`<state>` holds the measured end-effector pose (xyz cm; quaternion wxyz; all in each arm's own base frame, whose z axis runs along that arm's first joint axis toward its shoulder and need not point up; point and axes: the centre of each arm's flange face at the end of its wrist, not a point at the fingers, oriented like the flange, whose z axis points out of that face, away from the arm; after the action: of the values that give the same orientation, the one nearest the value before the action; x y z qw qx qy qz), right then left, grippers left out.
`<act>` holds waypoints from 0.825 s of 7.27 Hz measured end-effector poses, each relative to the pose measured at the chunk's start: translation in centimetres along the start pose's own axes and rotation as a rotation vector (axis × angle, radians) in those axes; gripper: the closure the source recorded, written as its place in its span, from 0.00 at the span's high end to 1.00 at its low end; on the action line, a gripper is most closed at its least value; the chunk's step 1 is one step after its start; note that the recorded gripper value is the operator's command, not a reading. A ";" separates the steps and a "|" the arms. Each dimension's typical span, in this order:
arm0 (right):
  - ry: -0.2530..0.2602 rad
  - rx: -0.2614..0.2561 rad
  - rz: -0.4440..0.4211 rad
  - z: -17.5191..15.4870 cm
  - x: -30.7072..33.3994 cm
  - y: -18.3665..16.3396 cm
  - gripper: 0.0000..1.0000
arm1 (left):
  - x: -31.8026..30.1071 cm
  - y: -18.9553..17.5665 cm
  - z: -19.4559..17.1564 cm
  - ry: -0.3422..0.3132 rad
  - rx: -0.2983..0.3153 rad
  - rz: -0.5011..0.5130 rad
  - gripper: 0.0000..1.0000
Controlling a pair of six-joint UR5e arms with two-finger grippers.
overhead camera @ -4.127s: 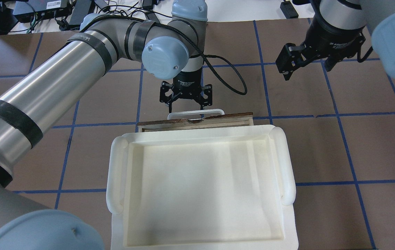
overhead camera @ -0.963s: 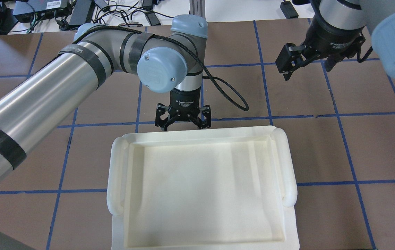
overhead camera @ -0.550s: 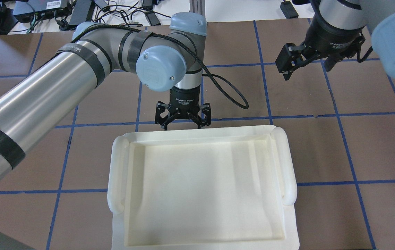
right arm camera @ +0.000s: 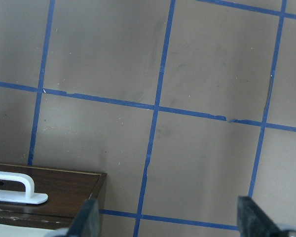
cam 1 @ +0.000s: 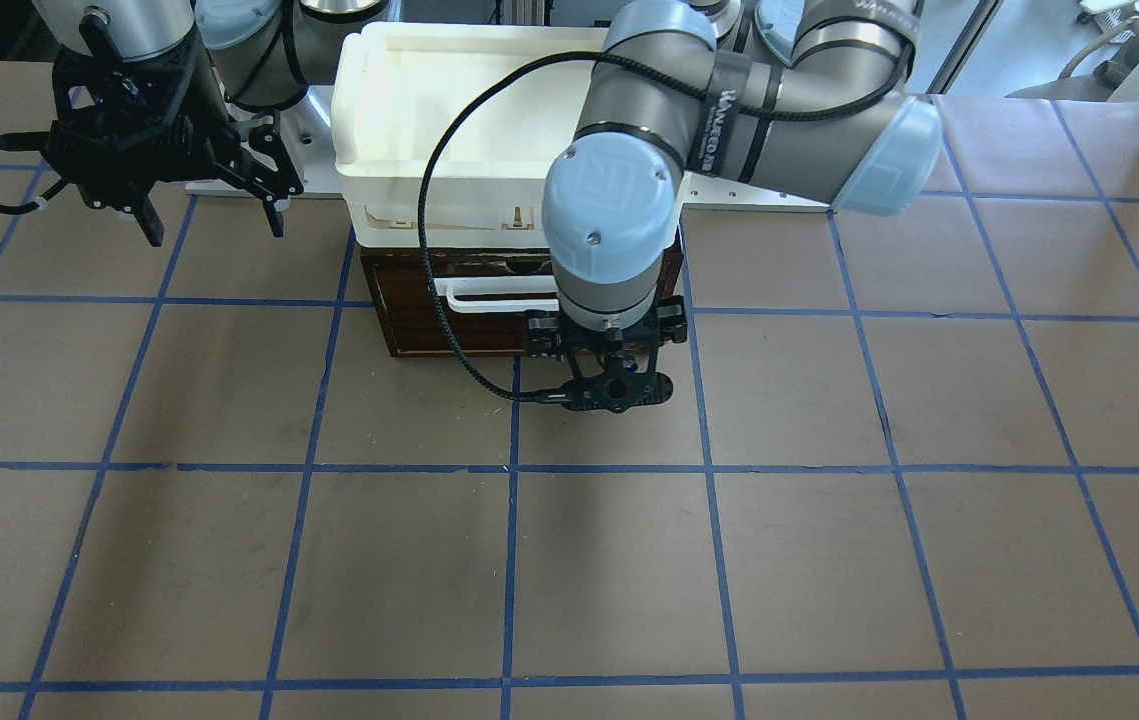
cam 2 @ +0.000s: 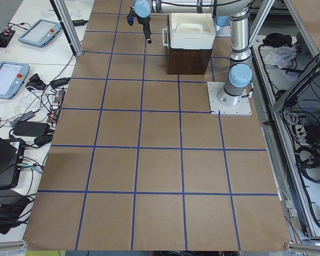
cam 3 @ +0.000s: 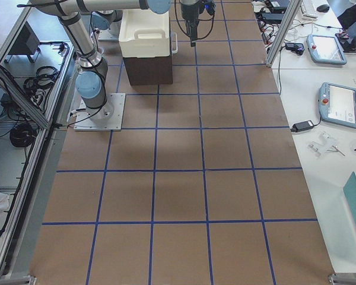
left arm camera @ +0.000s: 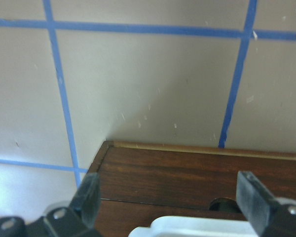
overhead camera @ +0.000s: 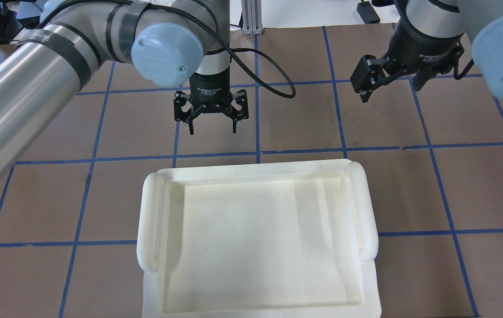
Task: Put scissors in drawer and close it
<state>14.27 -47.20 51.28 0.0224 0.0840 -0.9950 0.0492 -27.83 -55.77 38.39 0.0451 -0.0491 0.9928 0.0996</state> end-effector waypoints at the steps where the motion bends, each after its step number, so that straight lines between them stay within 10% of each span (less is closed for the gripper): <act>1: 0.001 0.000 0.000 0.0 0.0 0.0 1.00 | -3.4 -0.5 -2.7 0.035 0.041 -0.039 1.00; 6: 0.001 0.001 -0.001 0.0 0.0 0.0 1.00 | -11.8 6.9 -11.2 0.100 0.202 -0.131 1.00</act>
<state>14.26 -47.17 51.32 0.0228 0.0845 -0.9949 0.0496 -17.79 -50.21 51.81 0.0067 -0.1137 0.9935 -0.0068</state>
